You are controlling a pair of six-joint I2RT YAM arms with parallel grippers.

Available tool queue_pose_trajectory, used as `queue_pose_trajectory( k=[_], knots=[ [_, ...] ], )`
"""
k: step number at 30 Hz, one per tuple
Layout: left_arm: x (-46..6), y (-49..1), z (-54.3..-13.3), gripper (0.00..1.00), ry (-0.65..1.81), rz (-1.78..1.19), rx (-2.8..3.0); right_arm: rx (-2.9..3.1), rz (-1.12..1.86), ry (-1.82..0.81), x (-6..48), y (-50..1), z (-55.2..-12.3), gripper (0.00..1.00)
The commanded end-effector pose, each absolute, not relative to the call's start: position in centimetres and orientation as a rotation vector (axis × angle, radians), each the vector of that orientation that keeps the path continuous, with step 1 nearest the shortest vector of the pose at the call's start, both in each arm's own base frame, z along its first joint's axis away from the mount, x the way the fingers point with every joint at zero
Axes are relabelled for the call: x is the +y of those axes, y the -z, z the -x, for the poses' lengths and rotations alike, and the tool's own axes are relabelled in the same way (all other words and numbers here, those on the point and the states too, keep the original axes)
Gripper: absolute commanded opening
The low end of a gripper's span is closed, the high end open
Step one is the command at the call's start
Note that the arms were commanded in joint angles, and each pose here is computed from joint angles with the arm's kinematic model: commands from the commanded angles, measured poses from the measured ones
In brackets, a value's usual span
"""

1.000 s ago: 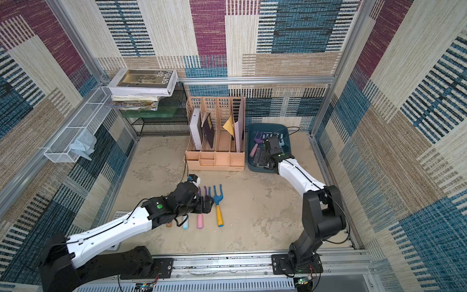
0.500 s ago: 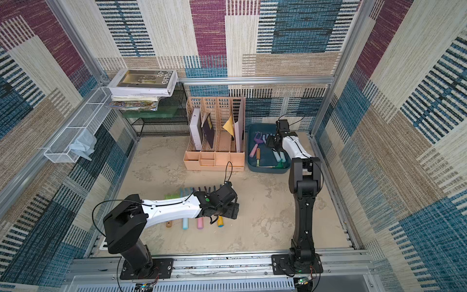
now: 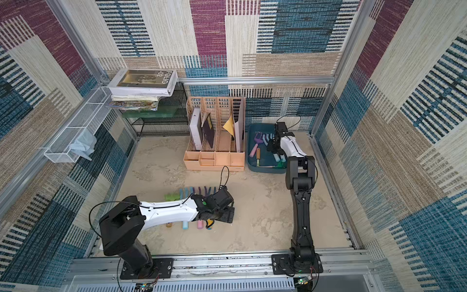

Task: Take the hand rake out of the storage box
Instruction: Pick up the rake from the storage box, then place the rake at the center of the board.

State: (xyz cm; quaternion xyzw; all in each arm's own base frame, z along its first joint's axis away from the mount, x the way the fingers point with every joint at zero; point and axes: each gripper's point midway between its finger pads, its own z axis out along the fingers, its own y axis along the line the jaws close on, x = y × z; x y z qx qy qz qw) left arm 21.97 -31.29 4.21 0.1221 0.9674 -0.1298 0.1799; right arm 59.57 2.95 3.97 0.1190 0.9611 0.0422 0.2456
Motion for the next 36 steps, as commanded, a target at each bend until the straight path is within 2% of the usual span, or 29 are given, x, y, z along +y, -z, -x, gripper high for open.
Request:
queue_pose_trajectory(
  k=[1,5,9,12,18,25,30,36],
  knots=[
    [-31.8,-5.9,-22.2,0.89,0.411,-0.364,2.699,2.670,-0.319,-0.094,3.1,-2.8,-58.8,0.47],
    [-31.5,-9.6,-22.5,0.91,0.444,-0.382,2.617,2.689,-0.319,-0.085,3.3,-2.5,-58.6,0.26],
    [-29.5,-12.9,-23.0,0.95,0.425,-0.346,2.532,2.659,-0.321,-0.082,3.4,-4.8,-58.2,0.08],
    [-27.9,-14.2,-23.2,0.96,0.408,-0.310,2.481,2.594,-0.331,-0.108,3.5,-8.5,-57.6,0.04],
    [-25.6,-14.6,-23.0,0.97,0.404,-0.243,2.453,2.453,-0.305,-0.209,4.8,-16.3,-55.2,0.00],
    [-24.1,-14.9,-22.8,0.99,0.444,-0.192,2.410,2.357,-0.181,-0.288,10.1,-20.4,-47.4,0.00],
    [-23.5,-15.1,-22.6,1.00,0.445,-0.187,2.404,2.342,-0.090,-0.317,15.5,-19.3,-38.5,0.00],
    [-23.8,-15.0,-22.4,1.00,0.518,-0.200,2.371,2.334,0.000,-0.348,20.5,-13.1,-27.4,0.03]
  ],
)
